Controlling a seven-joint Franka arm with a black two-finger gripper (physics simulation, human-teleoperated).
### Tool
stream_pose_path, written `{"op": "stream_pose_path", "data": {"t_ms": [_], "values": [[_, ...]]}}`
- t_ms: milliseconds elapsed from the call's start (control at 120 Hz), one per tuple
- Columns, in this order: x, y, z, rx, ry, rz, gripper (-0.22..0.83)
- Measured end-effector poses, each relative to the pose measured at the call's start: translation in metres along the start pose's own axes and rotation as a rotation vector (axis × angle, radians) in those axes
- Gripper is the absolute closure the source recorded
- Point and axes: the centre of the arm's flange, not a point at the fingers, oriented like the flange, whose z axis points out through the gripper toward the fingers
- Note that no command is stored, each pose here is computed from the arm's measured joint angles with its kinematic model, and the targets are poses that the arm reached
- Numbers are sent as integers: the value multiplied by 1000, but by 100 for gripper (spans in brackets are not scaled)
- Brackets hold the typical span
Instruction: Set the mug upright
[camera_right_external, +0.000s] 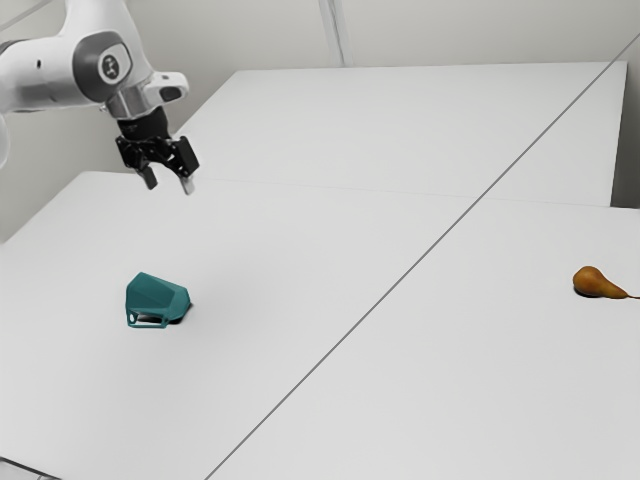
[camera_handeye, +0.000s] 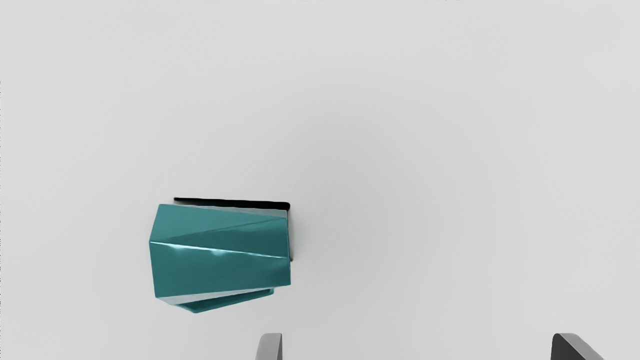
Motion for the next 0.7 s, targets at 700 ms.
{"op": "stream_pose_path", "data": {"t_ms": [700], "values": [[-138, -77, 94, -285, 443, -92, 2]]}}
